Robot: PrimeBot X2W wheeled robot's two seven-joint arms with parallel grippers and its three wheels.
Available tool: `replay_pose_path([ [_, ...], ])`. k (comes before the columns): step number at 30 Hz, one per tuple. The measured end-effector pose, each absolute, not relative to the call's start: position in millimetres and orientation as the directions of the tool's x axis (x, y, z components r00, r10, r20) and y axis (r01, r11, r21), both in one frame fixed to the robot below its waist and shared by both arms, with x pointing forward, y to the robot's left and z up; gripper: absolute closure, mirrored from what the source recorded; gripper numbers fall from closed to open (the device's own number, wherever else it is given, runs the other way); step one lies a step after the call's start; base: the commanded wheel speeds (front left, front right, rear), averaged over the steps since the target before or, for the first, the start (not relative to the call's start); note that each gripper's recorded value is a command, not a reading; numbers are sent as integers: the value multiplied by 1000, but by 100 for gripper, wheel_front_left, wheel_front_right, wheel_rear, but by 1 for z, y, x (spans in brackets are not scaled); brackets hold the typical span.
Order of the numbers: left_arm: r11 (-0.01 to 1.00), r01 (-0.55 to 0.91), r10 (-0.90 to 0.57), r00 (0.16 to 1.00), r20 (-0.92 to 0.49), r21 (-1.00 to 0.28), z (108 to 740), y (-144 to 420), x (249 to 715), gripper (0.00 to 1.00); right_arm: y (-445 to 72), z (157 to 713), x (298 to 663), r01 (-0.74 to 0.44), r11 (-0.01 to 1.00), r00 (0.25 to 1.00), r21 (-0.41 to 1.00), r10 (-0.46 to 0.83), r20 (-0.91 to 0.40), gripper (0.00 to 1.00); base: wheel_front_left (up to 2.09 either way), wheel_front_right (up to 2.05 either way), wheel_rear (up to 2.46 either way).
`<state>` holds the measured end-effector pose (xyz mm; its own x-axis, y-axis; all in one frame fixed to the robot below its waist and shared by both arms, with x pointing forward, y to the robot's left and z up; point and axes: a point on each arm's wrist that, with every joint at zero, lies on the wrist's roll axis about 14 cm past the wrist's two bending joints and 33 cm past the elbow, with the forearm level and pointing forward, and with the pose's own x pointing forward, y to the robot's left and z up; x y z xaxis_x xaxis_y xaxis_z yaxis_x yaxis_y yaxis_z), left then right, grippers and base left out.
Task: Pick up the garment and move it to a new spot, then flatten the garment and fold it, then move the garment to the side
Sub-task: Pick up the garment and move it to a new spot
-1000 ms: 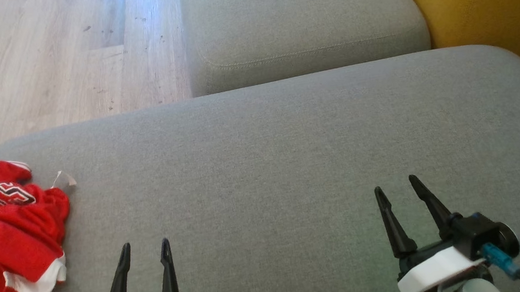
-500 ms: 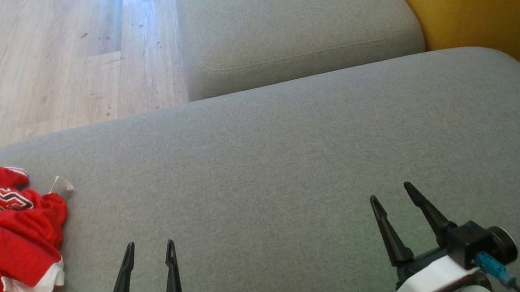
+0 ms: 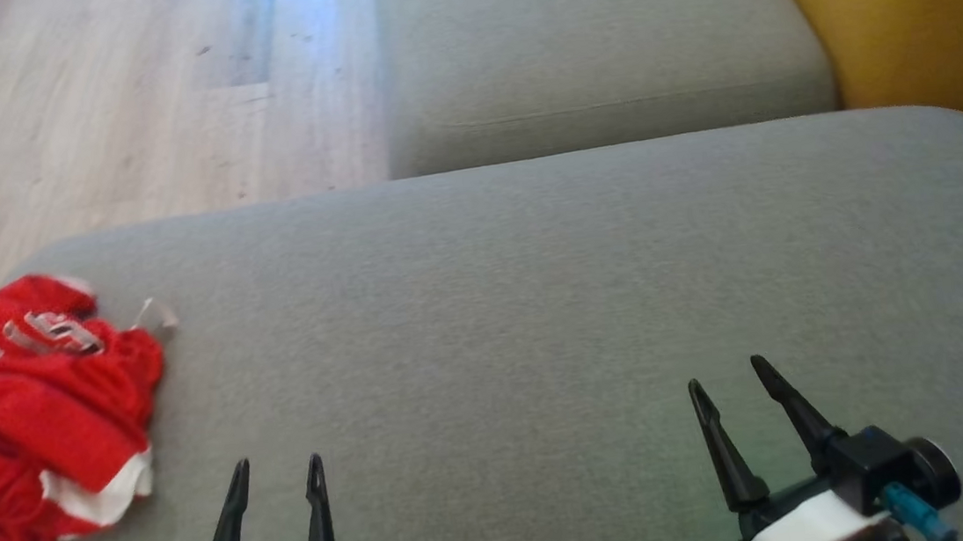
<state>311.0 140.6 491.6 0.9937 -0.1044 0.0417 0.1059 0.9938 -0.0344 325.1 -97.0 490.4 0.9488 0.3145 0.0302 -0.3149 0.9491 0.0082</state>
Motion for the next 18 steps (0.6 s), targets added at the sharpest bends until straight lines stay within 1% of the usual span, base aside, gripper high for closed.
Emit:
replay_pose_path([
  [6,999,12,-11,999,30,-29,486,169,296,0,-72,487,327,-392,920,920,14,392,17,0,0,0,0],
  [18,986,-166,167,986,22,-30,480,219,256,0,-15,493,330,-552,834,834,13,552,24,0,0,0,0],
])
